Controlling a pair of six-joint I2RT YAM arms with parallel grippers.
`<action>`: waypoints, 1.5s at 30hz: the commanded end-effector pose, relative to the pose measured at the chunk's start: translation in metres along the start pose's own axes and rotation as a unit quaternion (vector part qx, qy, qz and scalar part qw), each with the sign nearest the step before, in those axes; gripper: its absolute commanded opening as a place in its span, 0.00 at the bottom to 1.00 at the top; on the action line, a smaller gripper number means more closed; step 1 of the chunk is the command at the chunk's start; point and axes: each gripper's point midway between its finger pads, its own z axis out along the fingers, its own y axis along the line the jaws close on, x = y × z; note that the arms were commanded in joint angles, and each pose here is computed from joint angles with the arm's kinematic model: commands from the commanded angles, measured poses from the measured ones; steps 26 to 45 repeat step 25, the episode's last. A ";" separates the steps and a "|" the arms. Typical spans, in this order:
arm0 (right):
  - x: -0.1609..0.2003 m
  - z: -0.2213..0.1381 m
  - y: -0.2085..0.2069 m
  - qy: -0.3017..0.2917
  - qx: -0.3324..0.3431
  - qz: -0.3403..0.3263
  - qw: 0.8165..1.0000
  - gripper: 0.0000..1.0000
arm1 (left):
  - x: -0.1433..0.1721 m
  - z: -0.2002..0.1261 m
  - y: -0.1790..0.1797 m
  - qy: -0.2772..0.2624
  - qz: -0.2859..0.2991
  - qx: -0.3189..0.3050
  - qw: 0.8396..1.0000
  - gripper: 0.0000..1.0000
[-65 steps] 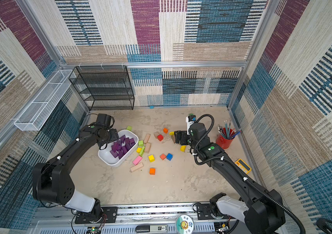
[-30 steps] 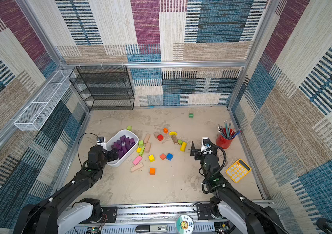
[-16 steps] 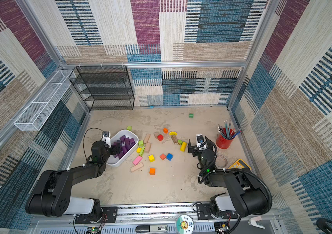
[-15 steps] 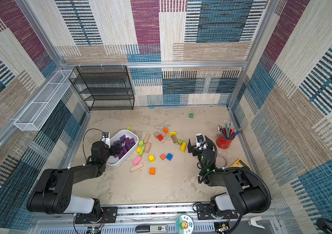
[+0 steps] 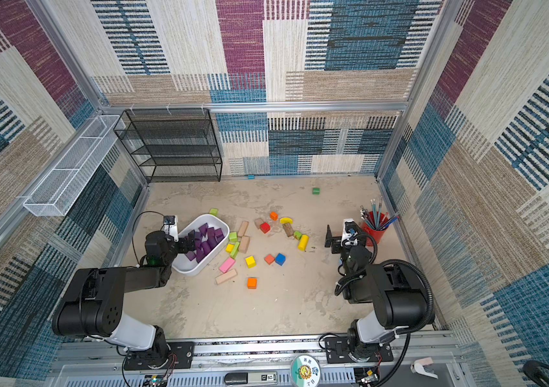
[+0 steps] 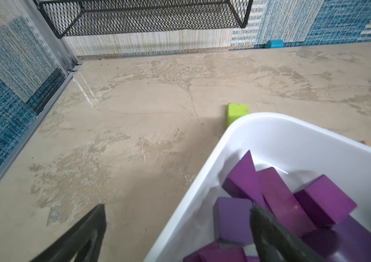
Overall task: Pick purple bricks into the storage bin
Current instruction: Reset both arms
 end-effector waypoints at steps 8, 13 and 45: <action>0.001 0.002 0.002 0.005 -0.020 0.027 0.999 1.00 | 0.001 0.001 0.001 0.005 -0.016 0.002 1.000 0.99; 0.001 0.002 0.002 0.005 -0.019 0.027 0.999 1.00 | 0.001 0.001 0.001 0.004 -0.015 0.003 1.000 0.99; 0.001 0.002 0.003 0.006 -0.021 0.027 0.999 1.00 | 0.000 0.000 0.001 0.002 -0.015 0.003 1.000 0.99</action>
